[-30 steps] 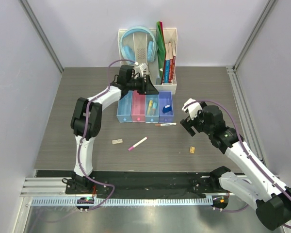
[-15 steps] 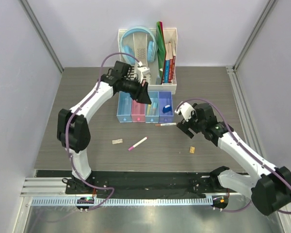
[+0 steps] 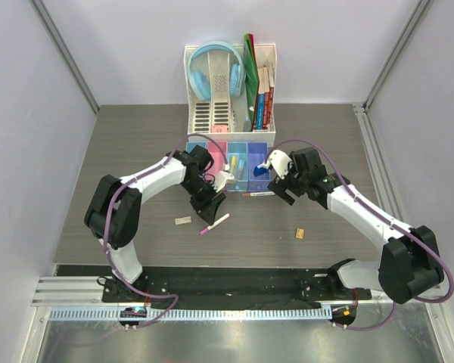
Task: Sort the stationery into containers
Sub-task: Pick up the pen from the center of the board.
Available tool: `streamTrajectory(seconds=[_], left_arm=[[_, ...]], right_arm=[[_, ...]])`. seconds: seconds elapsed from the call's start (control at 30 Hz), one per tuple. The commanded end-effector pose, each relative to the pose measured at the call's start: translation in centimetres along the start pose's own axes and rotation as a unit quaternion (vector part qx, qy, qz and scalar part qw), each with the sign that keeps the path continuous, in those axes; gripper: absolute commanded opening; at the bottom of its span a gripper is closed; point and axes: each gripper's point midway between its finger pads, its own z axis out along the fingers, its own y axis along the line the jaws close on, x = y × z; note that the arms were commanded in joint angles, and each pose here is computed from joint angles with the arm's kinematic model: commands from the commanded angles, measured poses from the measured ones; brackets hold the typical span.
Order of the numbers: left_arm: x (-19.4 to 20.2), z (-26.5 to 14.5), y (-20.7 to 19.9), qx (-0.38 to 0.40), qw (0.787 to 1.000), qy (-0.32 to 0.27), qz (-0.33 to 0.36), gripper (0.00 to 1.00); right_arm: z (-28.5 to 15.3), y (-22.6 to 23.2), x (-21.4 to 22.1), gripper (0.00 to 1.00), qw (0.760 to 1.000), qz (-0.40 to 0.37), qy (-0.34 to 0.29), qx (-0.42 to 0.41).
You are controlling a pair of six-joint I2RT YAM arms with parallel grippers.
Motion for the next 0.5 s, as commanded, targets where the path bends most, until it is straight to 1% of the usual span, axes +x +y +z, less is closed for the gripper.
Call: streamTrajectory(seconds=[0.0,0.23,0.3,0.47], left_arm=[[-0.3,-0.1,0.8,-0.049,0.998,-0.007,0.044,0.48],[1.1,2.5,0.5,-0.054,0.997,0.028,0.041,0.48],[1.6,3.0,0.8,-0.068,0.996,0.039,0.039,0.47],[1.5,4.4,1.9,-0.112,0.992,0.049,0.044,0.47]], right_arm=[[-1.6,-1.7,-3.2,0.93,0.998,0.005,-0.057,0.025],[-2.9,-1.6,-3.1,0.94,0.997,0.012,-0.071,0.035],[-3.3,-1.7,-3.3,0.94,0.996,0.016,-0.077,0.038],[-5.1,-1.7,-4.0,0.94,0.994,0.024,-0.101,0.043]])
